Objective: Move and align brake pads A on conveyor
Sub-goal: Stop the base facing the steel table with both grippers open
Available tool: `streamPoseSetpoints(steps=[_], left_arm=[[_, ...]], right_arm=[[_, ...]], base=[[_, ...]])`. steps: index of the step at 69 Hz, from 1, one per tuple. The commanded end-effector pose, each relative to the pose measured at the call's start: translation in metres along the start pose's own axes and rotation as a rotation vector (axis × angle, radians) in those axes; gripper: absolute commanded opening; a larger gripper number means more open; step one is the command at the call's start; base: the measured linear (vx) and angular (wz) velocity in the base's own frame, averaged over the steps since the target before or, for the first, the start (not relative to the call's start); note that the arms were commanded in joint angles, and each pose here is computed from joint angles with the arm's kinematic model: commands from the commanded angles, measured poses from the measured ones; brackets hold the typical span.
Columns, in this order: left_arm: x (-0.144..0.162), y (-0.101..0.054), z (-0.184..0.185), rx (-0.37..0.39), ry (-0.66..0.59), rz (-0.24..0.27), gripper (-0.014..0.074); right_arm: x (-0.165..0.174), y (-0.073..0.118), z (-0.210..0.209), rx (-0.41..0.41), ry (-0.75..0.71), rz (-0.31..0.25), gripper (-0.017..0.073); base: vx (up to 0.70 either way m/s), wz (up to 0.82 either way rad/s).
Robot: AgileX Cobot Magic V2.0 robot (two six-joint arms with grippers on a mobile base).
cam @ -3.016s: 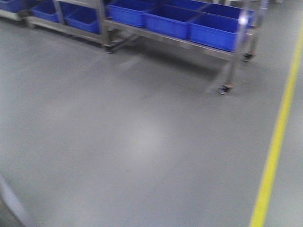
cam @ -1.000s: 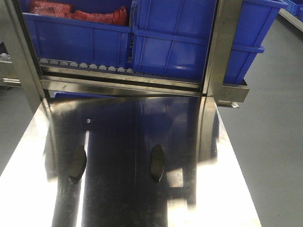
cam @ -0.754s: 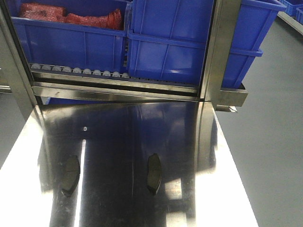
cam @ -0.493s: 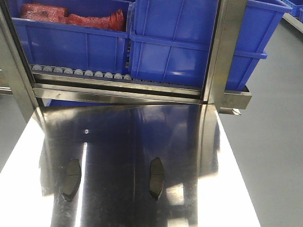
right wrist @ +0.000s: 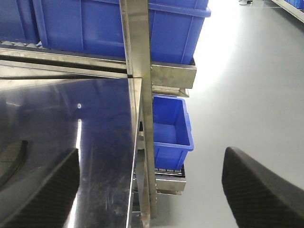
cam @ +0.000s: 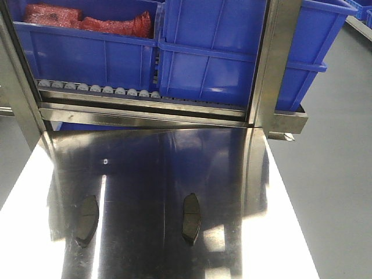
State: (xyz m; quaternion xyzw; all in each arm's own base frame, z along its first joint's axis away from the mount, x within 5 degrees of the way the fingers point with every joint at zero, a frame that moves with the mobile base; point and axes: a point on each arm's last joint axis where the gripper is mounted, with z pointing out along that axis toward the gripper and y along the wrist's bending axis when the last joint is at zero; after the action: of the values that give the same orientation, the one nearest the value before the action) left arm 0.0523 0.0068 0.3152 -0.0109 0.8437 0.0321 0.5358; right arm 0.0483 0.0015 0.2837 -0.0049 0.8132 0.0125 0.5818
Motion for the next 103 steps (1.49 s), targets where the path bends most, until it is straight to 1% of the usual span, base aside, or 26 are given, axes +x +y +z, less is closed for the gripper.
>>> streamPoseSetpoints(steps=[1, 44, 53, 67, 90, 97, 103], left_arm=[[-0.013, 0.000, -0.003, 0.005, -0.083, 0.000, 0.0538], [-0.013, 0.000, -0.003, 0.005, -0.083, -0.001, 0.0538], [-0.012, 0.000, -0.003, 0.005, -0.068, -0.013, 0.0538], [-0.008, 0.000, -0.003, 0.001, -0.025, -0.013, 0.0538], [-0.010, 0.000, 0.000, 0.002, -0.031, -0.011, 0.0538], [-0.014, -0.001, 0.010, 0.002, 0.018, -0.009, 0.0538], [-0.020, -0.002, 0.024, 0.002, 0.078, -0.031, 0.0538]], right_arm=[[-0.014, 0.000, -0.003, 0.003, -0.087, -0.014, 0.0575], [-0.014, 0.000, -0.003, 0.003, -0.087, -0.014, 0.0575], [-0.014, 0.000, -0.003, 0.003, -0.087, -0.014, 0.0575], [-0.014, 0.000, -0.003, 0.003, -0.087, -0.014, 0.0575], [-0.014, 0.000, -0.003, 0.003, -0.085, -0.014, 0.0575], [-0.014, 0.000, -0.003, 0.003, -0.085, -0.014, 0.0575], [-0.014, 0.000, -0.003, 0.003, -0.085, -0.014, 0.0575]], base=[[0.00, 0.00], [0.00, 0.00], [0.00, 0.00], [0.00, 0.00], [0.00, 0.00], [0.00, 0.00], [0.00, 0.00]])
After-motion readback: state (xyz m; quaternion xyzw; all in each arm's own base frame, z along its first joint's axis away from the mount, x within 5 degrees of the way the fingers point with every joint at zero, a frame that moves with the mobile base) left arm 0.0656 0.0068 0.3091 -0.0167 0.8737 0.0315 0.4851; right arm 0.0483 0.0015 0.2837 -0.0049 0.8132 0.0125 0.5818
